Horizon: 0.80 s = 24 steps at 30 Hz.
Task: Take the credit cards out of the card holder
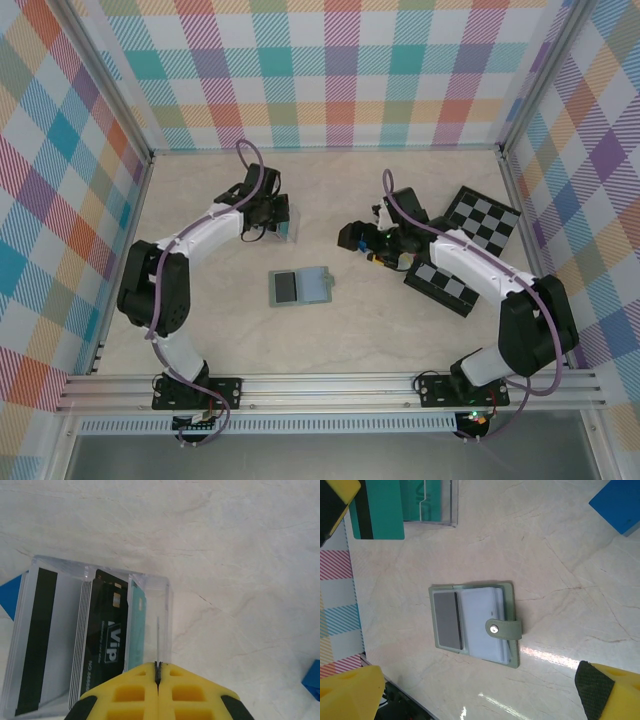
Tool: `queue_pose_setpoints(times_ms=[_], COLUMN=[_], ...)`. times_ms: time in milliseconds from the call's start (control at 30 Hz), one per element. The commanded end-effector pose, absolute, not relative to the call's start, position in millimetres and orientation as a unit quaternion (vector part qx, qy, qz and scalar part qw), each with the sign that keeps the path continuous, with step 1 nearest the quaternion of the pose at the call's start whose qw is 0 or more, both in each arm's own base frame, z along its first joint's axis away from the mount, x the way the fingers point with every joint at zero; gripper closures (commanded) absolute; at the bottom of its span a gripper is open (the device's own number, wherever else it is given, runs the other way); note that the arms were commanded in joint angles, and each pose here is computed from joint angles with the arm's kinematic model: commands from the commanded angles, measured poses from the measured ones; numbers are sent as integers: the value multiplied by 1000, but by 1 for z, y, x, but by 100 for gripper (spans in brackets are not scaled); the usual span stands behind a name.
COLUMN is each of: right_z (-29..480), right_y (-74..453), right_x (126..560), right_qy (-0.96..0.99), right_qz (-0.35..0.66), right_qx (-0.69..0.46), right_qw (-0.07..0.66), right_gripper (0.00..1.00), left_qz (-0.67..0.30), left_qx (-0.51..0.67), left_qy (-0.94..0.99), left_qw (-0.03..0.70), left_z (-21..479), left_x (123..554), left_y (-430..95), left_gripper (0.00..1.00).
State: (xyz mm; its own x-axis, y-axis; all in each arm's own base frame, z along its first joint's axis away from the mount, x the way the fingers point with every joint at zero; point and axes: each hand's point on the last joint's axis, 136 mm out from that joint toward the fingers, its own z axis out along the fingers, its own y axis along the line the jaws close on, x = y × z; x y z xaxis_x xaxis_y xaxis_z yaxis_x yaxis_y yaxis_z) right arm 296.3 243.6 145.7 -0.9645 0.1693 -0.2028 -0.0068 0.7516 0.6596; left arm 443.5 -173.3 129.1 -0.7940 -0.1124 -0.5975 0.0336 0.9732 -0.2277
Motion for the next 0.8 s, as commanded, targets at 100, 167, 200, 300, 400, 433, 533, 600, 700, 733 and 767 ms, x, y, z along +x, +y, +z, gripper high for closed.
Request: queue_pose_setpoints(times_ms=[100, 167, 200, 300, 400, 433, 533, 600, 700, 733, 767], right_z=[151, 150, 150, 149, 147, 147, 148, 147, 147, 148, 148], right_y=[238, 238, 238, 238, 238, 238, 239, 240, 240, 241, 242], right_x=[294, 293, 293, 292, 293, 293, 293, 293, 292, 292, 291], right_qy=[926, 927, 927, 928, 928, 928, 928, 928, 927, 927, 925], right_qz=[350, 350, 350, 349, 348, 349, 351, 351, 352, 354, 358], right_qx=[39, 38, 38, 37, 39, 40, 38, 38, 39, 37, 33], right_qw=[133, 132, 131, 129, 126, 125, 123, 122, 119, 120, 119], right_gripper=[0, 0, 0, 0, 0, 0, 0, 0, 0, 0, 0], left_qz=[-90, -88, -86, -82, -78, -76, -73, -77, -85, -93, -102], left_qx=[-9, -10, -10, -13, -19, -21, -26, -27, -31, -30, -27], left_qy=[936, 936, 936, 939, 940, 942, 942, 943, 941, 940, 938], left_qw=[340, 342, 341, 334, 331, 327, 326, 324, 326, 328, 330], left_z=[129, 126, 124, 117, 111, 108, 105, 104, 112, 117, 125], left_x=[469, 474, 475, 479, 481, 480, 481, 481, 479, 478, 477], left_y=[-176, -176, -177, -177, -176, -175, -174, -175, -176, -178, -180], left_gripper=[100, 100, 100, 100, 100, 100, 100, 92, 75, 72, 69])
